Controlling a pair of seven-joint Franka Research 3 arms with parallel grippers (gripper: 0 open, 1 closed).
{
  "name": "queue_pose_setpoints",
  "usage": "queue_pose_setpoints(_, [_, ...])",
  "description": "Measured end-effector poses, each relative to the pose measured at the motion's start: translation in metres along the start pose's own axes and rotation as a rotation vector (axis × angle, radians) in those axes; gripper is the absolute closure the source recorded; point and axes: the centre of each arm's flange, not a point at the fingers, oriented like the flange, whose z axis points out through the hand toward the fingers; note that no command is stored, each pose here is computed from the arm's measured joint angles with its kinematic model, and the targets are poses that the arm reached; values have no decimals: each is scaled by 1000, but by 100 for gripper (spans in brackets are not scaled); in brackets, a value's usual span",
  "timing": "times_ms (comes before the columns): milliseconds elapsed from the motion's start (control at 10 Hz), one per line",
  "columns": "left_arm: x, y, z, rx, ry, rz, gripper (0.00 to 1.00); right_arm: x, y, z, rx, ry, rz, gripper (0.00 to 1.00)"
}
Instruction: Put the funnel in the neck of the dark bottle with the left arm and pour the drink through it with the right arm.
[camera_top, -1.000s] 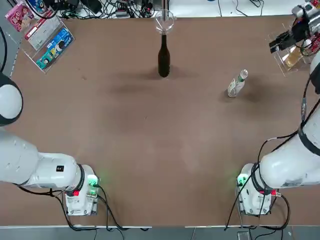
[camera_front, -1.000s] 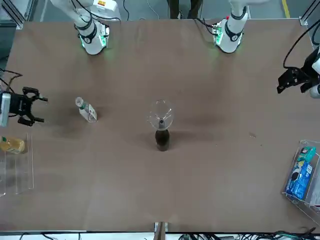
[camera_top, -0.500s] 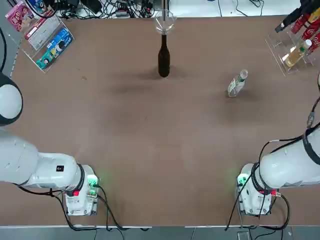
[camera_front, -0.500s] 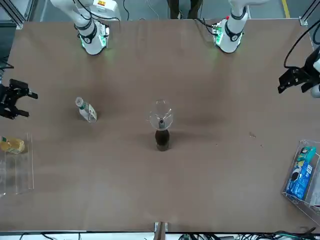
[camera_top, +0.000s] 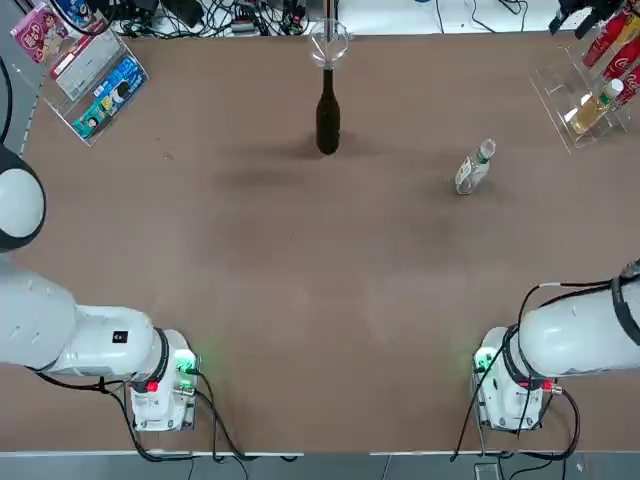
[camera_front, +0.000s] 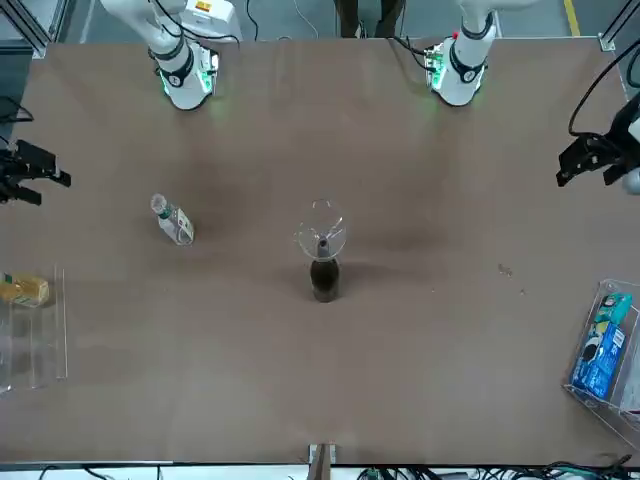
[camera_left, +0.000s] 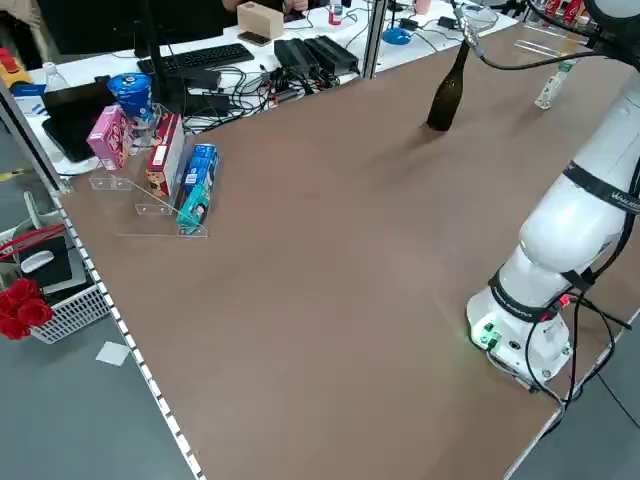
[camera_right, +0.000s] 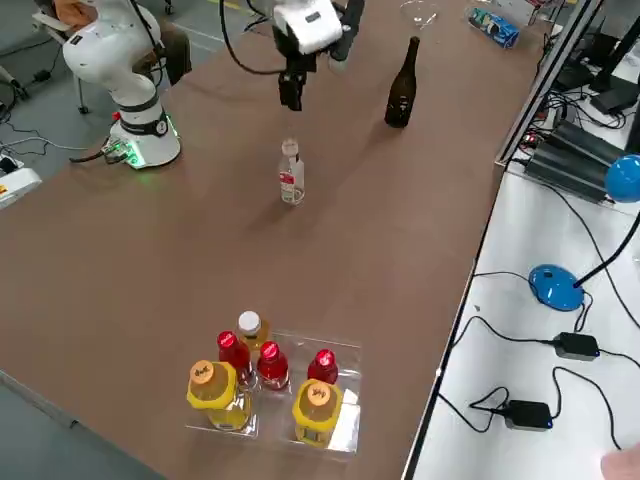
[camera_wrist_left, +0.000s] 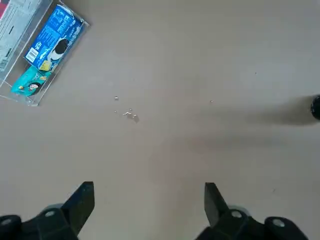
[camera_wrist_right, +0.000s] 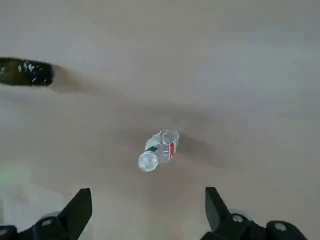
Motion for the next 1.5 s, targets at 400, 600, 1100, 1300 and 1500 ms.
queue_pose_setpoints(400, [0,-1,-1,0,3,-1,3,-28,-45,-48,-169,61,216,0])
queue_pose_setpoints(600, [0,-1,-3,-2,6,-2,3,-36,-67,-57,-249,85,241,0])
queue_pose_setpoints(1100, [-1,-1,-4,-8,8,-2,3,-35,-49,-49,-255,81,268,0])
queue_pose_setpoints(1300, [-1,-1,-4,-9,8,-2,3,-36,-35,-43,-252,66,254,0])
queue_pose_setpoints(1500, [-1,-1,-4,-9,8,-2,3,-39,-34,-46,-252,68,251,0])
